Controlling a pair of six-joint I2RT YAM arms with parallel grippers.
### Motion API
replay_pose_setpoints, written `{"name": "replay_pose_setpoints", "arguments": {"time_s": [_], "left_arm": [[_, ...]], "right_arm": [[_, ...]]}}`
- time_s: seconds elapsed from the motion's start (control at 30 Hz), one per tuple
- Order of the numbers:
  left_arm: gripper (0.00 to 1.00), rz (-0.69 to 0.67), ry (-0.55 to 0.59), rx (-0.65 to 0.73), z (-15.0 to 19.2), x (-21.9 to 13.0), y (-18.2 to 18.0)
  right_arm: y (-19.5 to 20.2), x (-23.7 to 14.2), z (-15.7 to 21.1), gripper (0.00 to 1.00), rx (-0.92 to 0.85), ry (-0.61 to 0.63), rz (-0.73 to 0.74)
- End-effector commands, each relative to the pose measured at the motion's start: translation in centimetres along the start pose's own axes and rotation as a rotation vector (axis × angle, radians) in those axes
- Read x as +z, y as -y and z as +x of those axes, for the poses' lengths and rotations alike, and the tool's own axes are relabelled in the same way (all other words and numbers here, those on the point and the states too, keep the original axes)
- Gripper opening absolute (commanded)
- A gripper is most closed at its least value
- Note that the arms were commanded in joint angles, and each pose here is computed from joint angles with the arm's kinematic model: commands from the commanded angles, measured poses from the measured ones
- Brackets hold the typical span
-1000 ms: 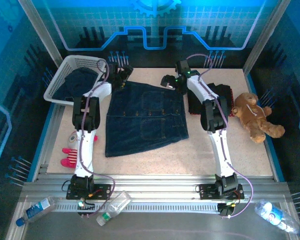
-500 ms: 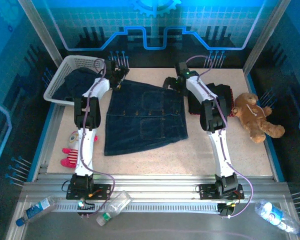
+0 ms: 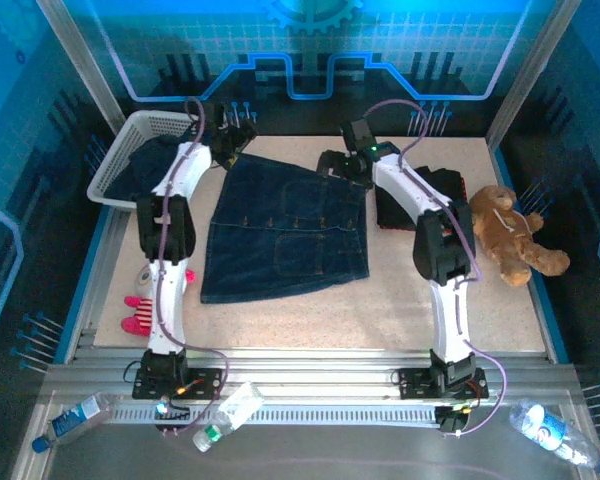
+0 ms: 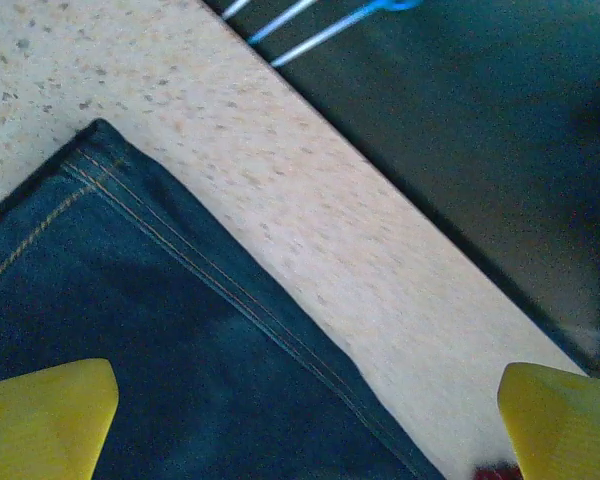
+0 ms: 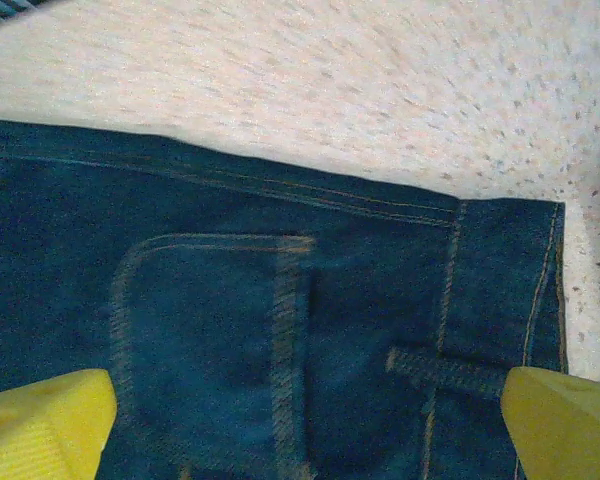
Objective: Fold and stack the skirts
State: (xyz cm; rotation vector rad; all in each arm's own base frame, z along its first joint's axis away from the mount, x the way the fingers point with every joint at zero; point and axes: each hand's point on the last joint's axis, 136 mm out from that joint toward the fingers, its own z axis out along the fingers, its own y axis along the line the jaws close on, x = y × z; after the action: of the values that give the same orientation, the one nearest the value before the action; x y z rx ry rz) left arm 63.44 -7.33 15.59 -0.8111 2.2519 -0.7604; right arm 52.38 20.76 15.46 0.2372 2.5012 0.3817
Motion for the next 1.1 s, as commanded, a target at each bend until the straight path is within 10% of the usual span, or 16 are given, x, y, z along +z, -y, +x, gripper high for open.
{"name": "replay_pose_setpoints", "arguments": {"time_s": [0.0, 0.27, 0.67, 1.07], "left_arm": [[0.99, 0.183, 0.032, 0.095, 0.3, -8.0, 6.8], [0.99, 0.176, -0.01, 0.076, 8.8, -16.3, 3.4], [0.99, -0.053, -0.184, -0.366, 24.1, -21.5, -13.4], [0.99, -0.157, -0.229, -0.498, 29.7, -25.1, -19.1]], "right_arm": [[-1.2, -4.7, 0.6, 1.0, -0.052, 0.069, -0.025], [1.7, -10.7, 6.9, 1.0, 0.037, 0.115, -0.169], [7.3, -11.2, 21.1, 1.0, 0.2, -0.282, -0.194], [7.8, -9.0, 26.6, 0.91, 0.359, -0.44, -0.23]]}}
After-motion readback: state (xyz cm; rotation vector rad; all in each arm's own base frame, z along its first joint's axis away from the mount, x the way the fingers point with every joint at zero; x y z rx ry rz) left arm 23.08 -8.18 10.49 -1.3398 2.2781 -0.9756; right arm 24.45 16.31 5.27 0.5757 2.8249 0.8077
